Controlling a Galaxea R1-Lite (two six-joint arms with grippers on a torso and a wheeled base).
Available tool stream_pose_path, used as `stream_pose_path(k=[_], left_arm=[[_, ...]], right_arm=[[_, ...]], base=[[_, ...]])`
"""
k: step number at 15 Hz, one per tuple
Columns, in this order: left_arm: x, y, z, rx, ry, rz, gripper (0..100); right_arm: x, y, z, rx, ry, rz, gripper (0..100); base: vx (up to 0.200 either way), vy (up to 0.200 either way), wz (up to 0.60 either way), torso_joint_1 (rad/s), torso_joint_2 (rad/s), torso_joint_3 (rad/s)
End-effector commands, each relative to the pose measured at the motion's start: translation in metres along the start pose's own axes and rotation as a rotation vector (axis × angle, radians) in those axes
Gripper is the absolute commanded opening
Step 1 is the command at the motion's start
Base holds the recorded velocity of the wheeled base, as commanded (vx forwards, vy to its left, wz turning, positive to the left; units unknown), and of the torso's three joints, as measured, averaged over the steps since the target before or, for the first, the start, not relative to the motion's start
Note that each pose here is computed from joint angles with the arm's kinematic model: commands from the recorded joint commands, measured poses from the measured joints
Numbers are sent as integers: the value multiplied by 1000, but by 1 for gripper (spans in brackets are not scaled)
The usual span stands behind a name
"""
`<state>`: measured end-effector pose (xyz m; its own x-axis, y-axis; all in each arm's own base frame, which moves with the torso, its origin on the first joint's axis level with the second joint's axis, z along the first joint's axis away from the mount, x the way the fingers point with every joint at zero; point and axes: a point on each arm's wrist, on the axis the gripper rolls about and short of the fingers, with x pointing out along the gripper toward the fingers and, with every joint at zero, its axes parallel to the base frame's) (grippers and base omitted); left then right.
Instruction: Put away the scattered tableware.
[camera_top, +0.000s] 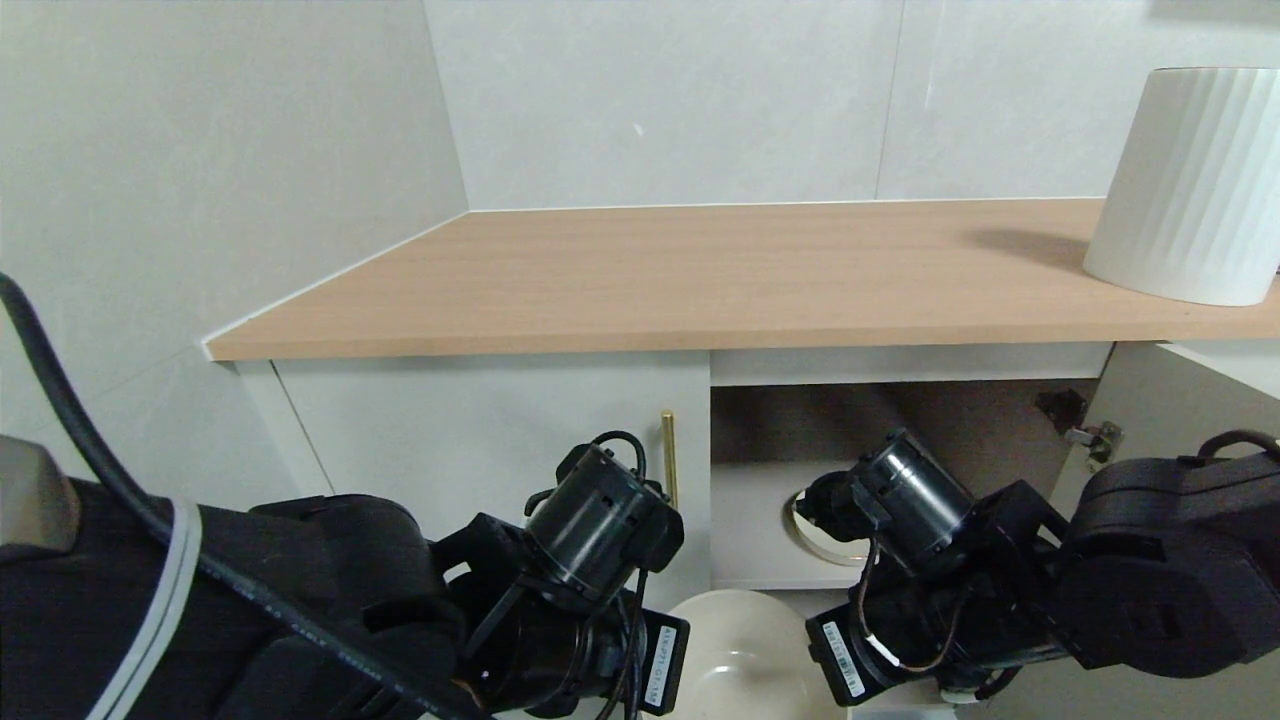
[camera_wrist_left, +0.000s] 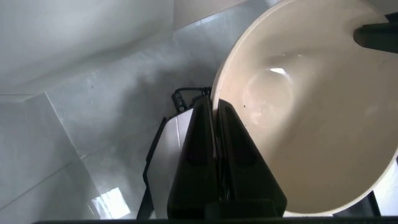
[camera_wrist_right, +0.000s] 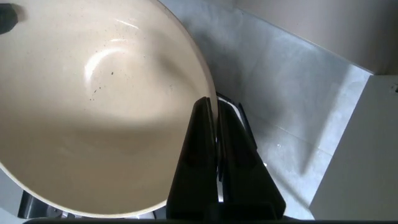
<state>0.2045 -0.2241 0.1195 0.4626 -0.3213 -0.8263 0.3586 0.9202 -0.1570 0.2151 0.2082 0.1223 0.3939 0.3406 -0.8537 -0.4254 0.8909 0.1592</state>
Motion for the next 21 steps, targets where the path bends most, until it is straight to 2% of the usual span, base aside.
stream_pose_path(k=[1,2,6,7,9,10,13,15,17,19,20,21], left_arm=[[-1,0,0,0,-2,6,0],[-1,0,0,0,-2,6,100],[-1,0,1,-3,-13,14,100],[-3,2,3,-11,-32,29,100],[-16,5,10,-59,-85,24,100],[-23,7,13,-72,-106,17,100],[-39,15,19,-102,-156,8,100],[-53,19,22,-117,-197,-9,100],[-63,20,22,-121,-222,-21,100],[-68,21,23,-124,-236,-27,100],[-68,21,23,-124,-236,-27,100],[-68,21,23,-124,-236,-27,100]], right_arm=[[0,0,0,0,3,-3,0],[1,0,-1,0,5,-4,0],[3,0,-1,-1,10,-12,0],[3,0,-1,-1,9,-13,0],[4,-4,0,10,10,-20,0],[7,-7,1,23,15,-31,0],[9,-26,6,117,9,-71,0],[6,-52,12,258,-14,-119,0],[9,-71,18,342,-67,-149,0],[27,-87,21,419,-201,-183,0],[37,-97,24,448,-304,-229,0],[40,-103,27,462,-350,-256,0]], base=[[0,0,0,0,0,0],[0,0,0,0,0,0],[0,0,0,0,0,0],[0,0,0,0,0,0],[0,0,0,0,0,0],[0,0,0,0,0,0],[0,0,0,0,0,0],[0,0,0,0,0,0],[0,0,0,0,0,0],[0,0,0,0,0,0],[0,0,0,0,0,0],[0,0,0,0,0,0]])
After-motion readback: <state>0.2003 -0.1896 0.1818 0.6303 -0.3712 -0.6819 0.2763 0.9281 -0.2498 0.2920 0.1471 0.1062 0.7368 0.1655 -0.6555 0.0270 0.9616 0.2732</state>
